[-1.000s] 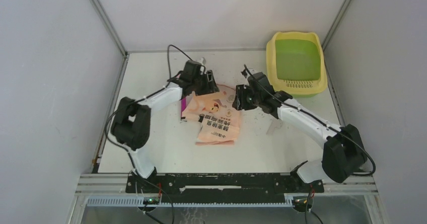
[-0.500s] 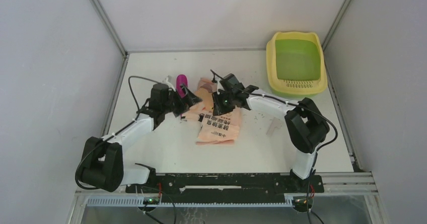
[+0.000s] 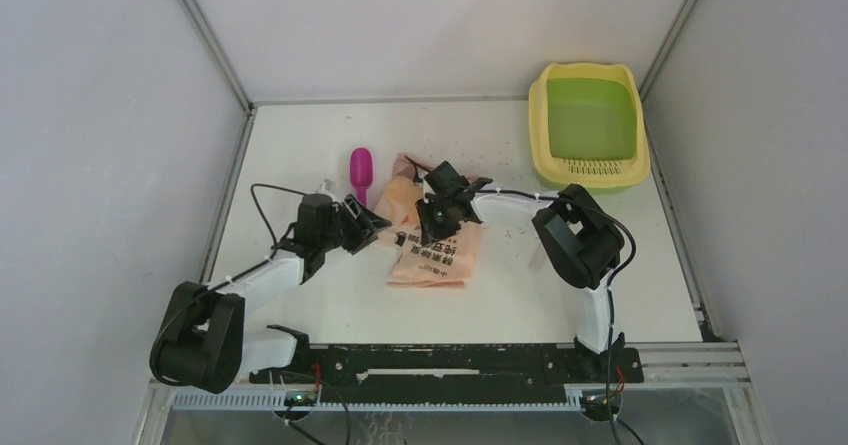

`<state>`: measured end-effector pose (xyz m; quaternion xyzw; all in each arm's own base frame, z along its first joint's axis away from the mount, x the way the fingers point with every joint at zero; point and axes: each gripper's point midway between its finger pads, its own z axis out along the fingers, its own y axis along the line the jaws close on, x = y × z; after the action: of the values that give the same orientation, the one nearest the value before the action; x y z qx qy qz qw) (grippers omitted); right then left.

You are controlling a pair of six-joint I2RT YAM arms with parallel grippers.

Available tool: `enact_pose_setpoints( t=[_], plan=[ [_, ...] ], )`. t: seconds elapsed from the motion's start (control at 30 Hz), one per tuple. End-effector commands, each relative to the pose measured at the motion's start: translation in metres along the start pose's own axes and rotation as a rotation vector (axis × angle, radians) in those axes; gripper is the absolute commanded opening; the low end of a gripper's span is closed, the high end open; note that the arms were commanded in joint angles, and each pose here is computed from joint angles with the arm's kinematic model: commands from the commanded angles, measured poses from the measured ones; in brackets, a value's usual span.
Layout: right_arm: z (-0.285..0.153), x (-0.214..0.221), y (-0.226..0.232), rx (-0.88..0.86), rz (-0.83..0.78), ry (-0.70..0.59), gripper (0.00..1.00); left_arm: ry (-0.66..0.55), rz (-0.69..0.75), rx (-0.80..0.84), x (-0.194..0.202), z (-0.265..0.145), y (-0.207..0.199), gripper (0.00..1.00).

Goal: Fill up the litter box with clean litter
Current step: Adjust the cat litter bag at the center of the board, then open the cat litter bag at the center of the board.

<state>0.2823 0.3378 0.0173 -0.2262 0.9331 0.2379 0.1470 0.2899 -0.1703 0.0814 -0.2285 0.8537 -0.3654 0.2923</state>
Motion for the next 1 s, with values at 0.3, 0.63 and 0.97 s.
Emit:
enact_pose_setpoints(
  t=[0.3, 0.63, 0.97],
  plan=[
    [0.014, 0.007, -0.012, 0.038, 0.047, 0.025, 0.31, -0.084, -0.142, 0.047, -0.003, 0.012, 0.009, 0.57],
    [0.018, 0.007, -0.009, 0.014, 0.063, 0.028, 0.29, -0.106, -0.204, 0.041, -0.002, 0.013, 0.014, 0.58],
    [0.015, 0.006, -0.008, 0.000, 0.070, 0.020, 0.29, -0.104, -0.214, 0.030, -0.003, 0.028, 0.011, 0.58]
  ],
)
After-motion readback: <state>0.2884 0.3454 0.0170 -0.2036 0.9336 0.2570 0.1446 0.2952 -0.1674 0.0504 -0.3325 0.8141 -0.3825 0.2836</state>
